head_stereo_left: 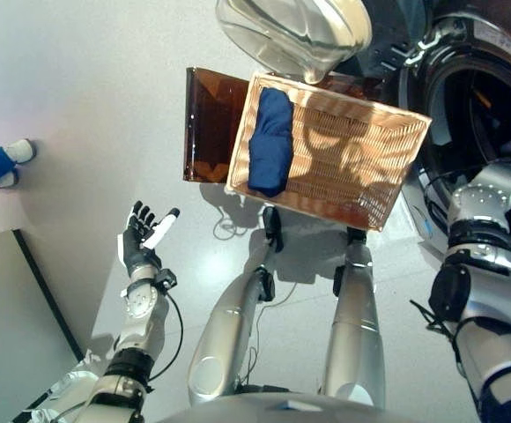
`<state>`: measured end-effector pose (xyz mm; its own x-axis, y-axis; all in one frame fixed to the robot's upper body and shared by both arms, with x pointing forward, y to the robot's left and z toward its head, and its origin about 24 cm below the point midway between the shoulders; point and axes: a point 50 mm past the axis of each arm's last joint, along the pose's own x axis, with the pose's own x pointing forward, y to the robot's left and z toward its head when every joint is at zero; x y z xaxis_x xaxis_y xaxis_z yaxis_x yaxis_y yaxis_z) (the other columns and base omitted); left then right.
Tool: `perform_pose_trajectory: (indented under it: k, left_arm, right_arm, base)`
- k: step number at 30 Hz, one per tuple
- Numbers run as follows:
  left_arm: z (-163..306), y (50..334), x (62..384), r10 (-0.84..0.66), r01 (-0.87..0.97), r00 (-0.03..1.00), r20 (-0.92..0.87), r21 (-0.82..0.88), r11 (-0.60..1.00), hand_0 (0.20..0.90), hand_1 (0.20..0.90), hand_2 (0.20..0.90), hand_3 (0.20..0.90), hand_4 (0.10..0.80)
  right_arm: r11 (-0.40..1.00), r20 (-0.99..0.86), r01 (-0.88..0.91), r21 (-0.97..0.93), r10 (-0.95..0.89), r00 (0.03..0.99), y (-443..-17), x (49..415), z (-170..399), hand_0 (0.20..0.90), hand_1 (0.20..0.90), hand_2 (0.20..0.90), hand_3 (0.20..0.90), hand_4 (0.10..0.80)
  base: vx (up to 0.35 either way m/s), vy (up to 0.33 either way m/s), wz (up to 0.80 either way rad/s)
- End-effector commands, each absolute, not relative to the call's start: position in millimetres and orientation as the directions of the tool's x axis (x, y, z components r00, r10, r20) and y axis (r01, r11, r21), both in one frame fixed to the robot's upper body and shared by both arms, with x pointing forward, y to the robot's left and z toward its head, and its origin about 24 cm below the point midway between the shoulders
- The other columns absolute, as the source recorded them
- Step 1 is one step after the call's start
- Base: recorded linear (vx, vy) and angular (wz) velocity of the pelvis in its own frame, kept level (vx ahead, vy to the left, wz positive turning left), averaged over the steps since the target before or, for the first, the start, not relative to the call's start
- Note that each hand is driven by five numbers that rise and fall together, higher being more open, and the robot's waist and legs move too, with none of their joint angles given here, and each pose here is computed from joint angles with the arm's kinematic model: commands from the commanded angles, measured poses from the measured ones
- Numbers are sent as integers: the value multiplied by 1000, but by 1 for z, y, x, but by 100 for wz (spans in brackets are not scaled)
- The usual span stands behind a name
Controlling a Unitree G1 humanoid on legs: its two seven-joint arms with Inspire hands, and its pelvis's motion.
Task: Pick up the clothes and place them into the washing machine
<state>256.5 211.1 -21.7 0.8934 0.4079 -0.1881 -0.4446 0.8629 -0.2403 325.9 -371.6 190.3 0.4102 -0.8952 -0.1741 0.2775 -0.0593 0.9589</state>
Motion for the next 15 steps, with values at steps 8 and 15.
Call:
perform_pose_trajectory:
  k: [8, 15]
  left_arm:
    - [-21, 232, 238, 456, -476, 879, -139, -203, 856, 900, 900, 900, 900, 800]
    - [-21, 234, 237, 465, -484, 875, -137, -203, 851, 900, 900, 900, 900, 800]
  right_arm:
    - [107, 65, 271, 957, -985, 159, -423, 277, 266, 200, 200, 200, 200, 300]
    - [98, 66, 271, 958, -990, 126, -426, 271, 270, 200, 200, 200, 200, 300]
  base:
    - [0, -1, 0]
    - [0, 0, 0]
